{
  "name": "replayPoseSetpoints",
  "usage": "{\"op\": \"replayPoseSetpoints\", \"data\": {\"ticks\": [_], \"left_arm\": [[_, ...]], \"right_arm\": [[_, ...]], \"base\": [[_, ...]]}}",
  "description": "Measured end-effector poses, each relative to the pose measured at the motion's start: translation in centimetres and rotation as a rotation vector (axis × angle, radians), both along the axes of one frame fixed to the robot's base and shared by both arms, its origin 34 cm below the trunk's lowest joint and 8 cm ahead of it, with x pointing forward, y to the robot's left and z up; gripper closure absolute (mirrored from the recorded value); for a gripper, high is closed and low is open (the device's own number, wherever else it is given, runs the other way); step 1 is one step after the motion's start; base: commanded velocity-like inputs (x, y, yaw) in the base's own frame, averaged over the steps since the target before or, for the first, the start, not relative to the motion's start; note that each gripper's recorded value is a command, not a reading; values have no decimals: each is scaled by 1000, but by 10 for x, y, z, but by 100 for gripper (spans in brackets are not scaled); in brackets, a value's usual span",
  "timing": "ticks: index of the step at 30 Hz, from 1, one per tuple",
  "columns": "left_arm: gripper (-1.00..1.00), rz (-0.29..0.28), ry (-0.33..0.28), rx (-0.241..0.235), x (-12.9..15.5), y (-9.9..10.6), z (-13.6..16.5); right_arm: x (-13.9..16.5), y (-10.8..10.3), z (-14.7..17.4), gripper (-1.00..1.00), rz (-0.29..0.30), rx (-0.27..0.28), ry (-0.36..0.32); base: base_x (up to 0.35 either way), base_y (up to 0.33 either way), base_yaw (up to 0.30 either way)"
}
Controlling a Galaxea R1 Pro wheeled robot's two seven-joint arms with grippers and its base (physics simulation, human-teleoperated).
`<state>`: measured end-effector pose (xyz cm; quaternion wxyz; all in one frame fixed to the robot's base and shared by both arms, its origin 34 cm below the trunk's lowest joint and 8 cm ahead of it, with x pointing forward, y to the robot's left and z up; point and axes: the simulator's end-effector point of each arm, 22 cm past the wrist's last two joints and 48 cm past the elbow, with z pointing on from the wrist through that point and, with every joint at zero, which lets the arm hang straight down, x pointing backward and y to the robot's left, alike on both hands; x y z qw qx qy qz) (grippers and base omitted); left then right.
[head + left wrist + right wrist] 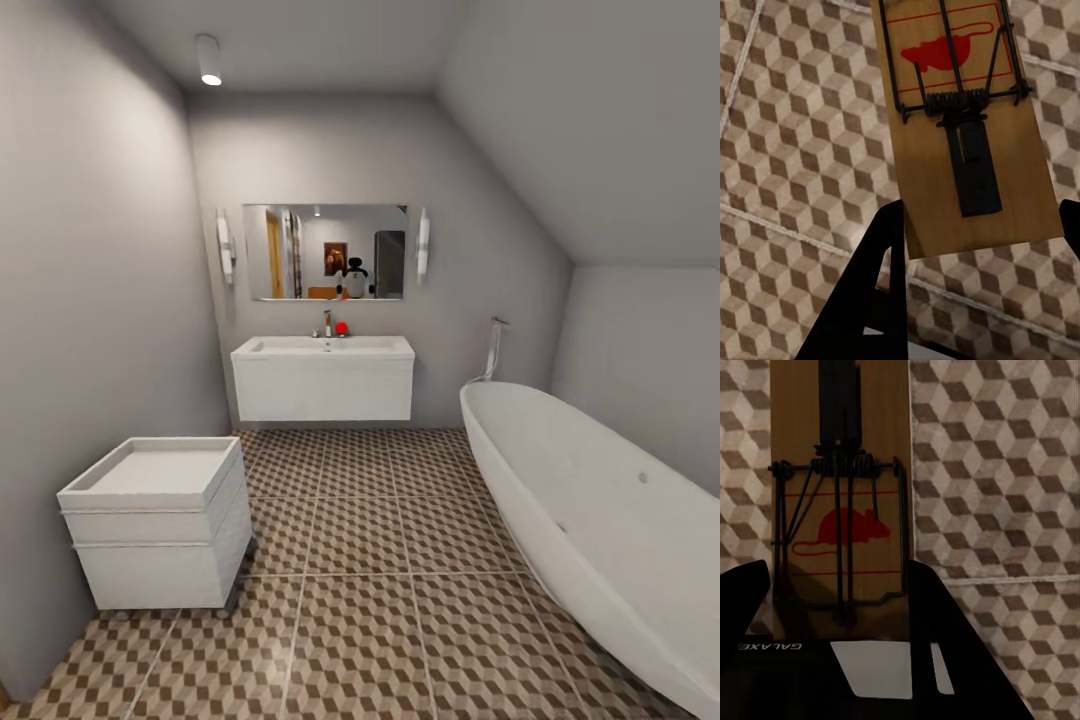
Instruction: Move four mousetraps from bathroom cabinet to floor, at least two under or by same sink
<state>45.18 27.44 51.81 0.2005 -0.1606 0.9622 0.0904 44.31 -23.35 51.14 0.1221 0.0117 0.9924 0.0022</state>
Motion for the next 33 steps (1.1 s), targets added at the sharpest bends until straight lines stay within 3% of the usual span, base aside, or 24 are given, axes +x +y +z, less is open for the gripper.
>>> {"op": "replayPoseSetpoints", "data": {"ticks": [14,33], "left_arm": [[100,-13,1,-19,0,-18,0],[100,-16,11,-19,-2,-16,-1]], "right_arm": [[2,-1,0,100,6,-4,-9],[1,0,1,100,9,-5,-8]], "base": [[2,0,0],[313,0,0]]}}
